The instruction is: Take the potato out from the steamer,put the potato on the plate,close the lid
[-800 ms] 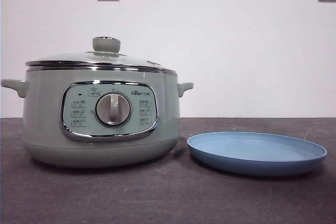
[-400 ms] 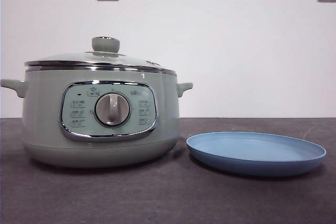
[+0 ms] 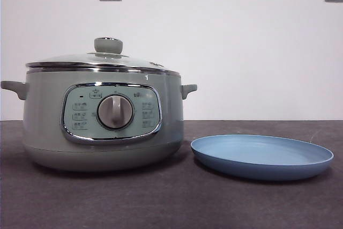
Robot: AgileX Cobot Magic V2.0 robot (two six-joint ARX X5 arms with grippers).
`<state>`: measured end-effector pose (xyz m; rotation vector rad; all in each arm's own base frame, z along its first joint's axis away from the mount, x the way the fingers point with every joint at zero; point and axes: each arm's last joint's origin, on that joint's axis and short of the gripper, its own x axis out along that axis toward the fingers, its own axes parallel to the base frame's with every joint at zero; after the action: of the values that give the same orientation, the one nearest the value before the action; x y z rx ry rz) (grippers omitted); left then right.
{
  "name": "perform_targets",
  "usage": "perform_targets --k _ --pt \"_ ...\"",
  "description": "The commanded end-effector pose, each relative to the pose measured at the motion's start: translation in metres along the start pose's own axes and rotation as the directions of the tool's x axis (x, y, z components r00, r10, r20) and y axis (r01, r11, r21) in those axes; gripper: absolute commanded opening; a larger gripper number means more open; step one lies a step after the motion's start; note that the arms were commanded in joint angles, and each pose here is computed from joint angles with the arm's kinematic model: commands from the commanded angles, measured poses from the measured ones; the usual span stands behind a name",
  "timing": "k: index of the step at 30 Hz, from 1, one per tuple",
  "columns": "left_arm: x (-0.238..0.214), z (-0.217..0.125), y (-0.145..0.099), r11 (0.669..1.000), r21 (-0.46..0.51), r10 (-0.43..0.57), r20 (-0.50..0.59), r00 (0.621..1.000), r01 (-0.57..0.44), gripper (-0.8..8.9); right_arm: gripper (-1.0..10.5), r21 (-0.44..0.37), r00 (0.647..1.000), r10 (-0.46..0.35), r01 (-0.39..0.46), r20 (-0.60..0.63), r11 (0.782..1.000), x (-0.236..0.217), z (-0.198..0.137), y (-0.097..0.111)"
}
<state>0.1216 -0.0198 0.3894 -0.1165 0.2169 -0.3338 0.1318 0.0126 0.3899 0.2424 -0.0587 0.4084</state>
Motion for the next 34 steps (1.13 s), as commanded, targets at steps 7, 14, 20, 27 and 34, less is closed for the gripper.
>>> perform_targets --k 7,14,20,27,34 --pt "0.041 0.06 0.0 0.991 0.054 -0.114 -0.135 0.984 0.123 -0.06 -0.1 -0.061 0.948 0.216 -0.236 -0.232 0.97 0.06 0.058 -0.001" --pt "0.071 0.062 0.005 0.981 0.008 -0.189 -0.226 0.956 0.196 0.28 1.2 0.058 0.881 0.25 -0.248 -0.401 0.967 0.093 0.061 -0.013" --pt "0.086 0.059 0.009 0.984 -0.005 -0.176 -0.249 0.952 0.18 4.75 7.3 0.066 0.878 0.205 -0.196 -0.432 0.978 0.098 0.057 -0.017" --pt "0.117 0.048 0.001 0.984 0.004 -0.168 -0.308 0.936 0.178 4.72 7.2 0.063 0.878 0.196 -0.188 -0.437 0.98 0.099 0.056 -0.016" --pt "0.159 0.023 -0.021 0.986 0.05 -0.125 -0.426 0.896 0.161 4.72 7.2 0.064 0.875 0.203 -0.195 -0.439 0.979 0.099 0.056 -0.014"
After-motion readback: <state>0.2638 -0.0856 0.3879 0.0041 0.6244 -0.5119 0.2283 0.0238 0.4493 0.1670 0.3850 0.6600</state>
